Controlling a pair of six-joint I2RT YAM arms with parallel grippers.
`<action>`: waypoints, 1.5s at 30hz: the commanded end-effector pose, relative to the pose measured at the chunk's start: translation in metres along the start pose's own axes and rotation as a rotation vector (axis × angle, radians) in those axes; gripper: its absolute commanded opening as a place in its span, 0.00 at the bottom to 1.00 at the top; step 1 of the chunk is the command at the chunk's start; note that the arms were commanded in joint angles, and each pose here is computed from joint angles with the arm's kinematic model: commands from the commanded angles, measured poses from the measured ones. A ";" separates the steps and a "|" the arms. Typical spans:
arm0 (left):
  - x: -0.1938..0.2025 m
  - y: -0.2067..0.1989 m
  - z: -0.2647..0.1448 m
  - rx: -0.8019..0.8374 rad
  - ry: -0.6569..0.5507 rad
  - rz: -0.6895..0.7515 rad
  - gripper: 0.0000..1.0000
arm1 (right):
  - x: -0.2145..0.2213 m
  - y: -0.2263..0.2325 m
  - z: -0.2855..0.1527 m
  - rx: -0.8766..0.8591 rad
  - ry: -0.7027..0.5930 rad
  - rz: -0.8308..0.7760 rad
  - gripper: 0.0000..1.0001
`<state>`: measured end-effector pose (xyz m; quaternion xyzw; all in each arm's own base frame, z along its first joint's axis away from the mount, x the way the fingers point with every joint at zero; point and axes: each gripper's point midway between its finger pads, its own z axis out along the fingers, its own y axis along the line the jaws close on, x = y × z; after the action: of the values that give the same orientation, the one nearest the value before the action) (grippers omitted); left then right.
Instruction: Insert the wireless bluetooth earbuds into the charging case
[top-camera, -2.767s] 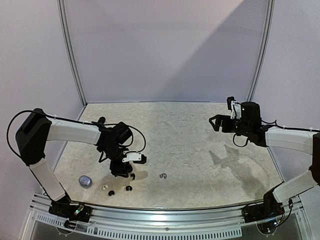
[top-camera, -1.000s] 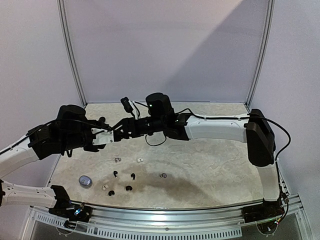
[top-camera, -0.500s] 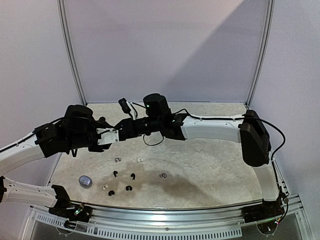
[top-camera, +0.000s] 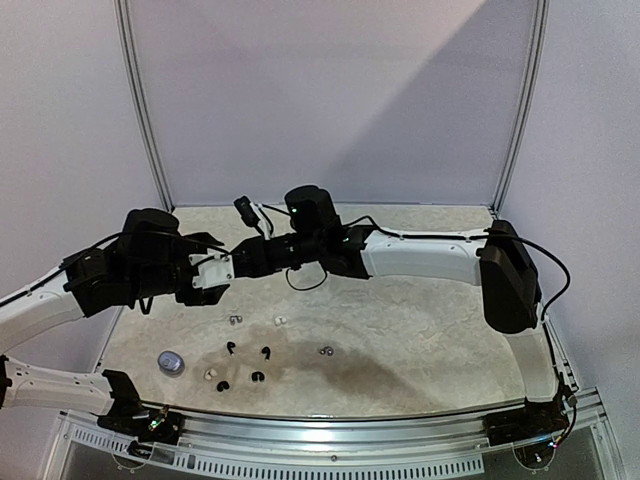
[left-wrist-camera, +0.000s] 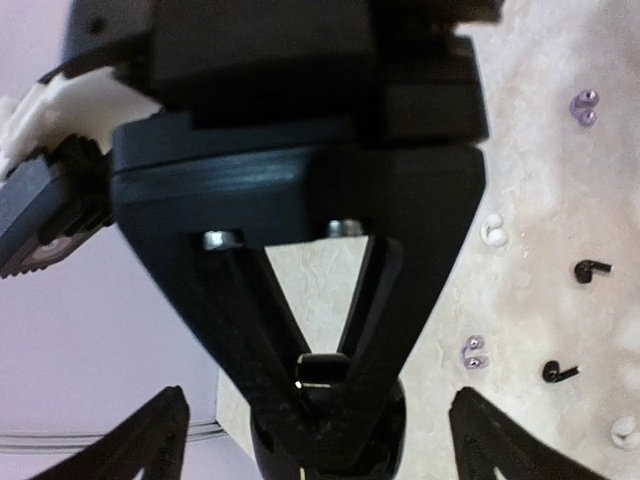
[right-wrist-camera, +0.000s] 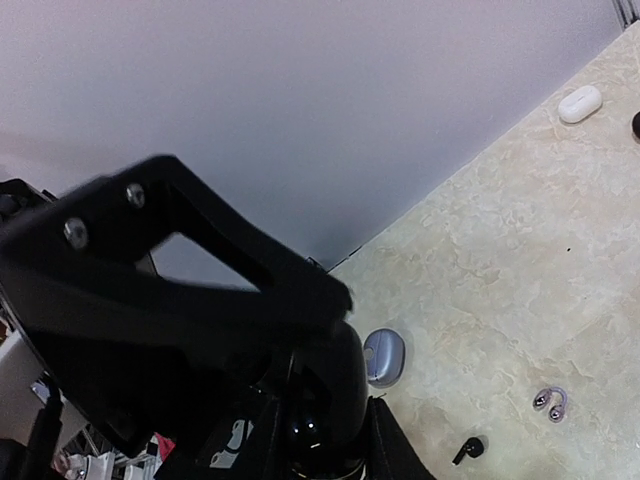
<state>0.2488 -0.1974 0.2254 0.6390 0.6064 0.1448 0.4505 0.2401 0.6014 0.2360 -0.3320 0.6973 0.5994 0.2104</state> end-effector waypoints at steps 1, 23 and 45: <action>-0.009 -0.015 -0.021 0.080 -0.095 -0.144 0.99 | -0.005 0.004 -0.009 -0.015 0.001 -0.051 0.00; -0.064 -0.012 -0.110 0.291 -0.791 -0.897 0.77 | -0.030 0.124 -0.076 -0.321 -0.310 -0.754 0.00; -0.085 0.007 -0.115 0.305 -0.837 -0.793 0.49 | -0.010 0.128 -0.062 -0.370 -0.216 -0.760 0.00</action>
<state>0.1525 -0.2263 0.3160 0.4136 0.6002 -0.3828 0.5676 0.1665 0.5463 0.3448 -0.5243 0.3850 0.6238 0.4334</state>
